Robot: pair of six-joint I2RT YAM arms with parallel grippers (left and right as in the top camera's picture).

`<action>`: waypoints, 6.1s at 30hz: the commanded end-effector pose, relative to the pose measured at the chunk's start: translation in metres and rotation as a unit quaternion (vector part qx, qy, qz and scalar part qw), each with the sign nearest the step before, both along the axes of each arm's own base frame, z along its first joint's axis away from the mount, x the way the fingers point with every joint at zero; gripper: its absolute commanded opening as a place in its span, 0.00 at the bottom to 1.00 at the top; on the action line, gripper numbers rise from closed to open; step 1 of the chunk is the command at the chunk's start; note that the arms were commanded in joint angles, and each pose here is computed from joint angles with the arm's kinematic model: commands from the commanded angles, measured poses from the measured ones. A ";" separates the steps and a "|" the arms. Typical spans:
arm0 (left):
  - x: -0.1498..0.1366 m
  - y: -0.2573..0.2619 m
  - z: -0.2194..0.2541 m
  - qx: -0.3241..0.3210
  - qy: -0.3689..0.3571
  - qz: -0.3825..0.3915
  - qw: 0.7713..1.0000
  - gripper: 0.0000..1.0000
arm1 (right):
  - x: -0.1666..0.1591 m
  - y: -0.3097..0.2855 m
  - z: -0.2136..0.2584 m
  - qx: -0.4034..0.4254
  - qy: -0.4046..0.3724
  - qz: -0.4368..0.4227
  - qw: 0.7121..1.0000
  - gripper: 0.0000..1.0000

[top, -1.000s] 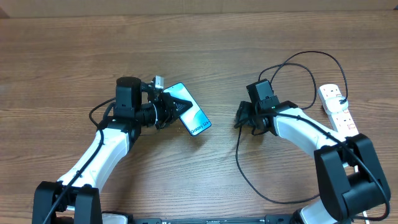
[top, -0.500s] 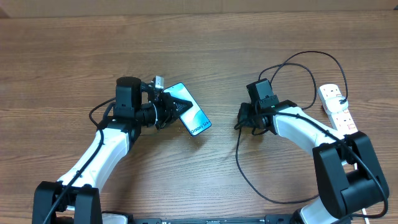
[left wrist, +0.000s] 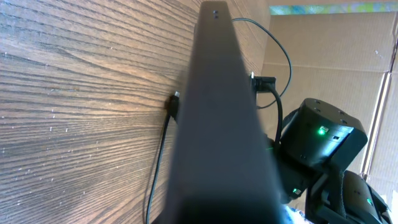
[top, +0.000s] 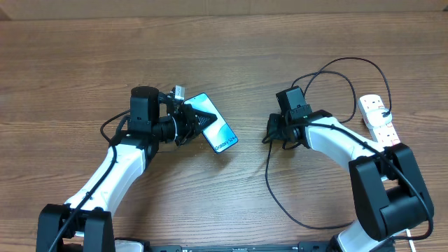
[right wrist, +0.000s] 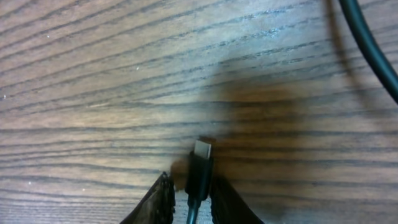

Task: Plug charger to phone and switch on socket

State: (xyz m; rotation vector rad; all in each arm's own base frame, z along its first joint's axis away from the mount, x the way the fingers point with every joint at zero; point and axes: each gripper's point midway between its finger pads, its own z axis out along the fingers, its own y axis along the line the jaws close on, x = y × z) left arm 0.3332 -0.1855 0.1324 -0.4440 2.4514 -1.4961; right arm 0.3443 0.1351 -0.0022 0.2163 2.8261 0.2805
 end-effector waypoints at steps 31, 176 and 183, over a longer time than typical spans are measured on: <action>0.005 0.008 0.092 -0.120 -0.203 -0.119 0.965 0.04 | -0.115 0.089 0.170 0.353 -0.011 0.401 0.846 0.04; 0.018 0.004 0.065 -0.132 -0.198 -0.134 0.962 0.04 | -0.100 0.115 0.169 0.111 -0.116 0.363 0.918 0.79; 0.018 0.004 0.065 -0.132 -0.198 -0.134 0.962 0.04 | -0.081 0.134 0.157 0.031 -0.162 0.297 0.940 0.60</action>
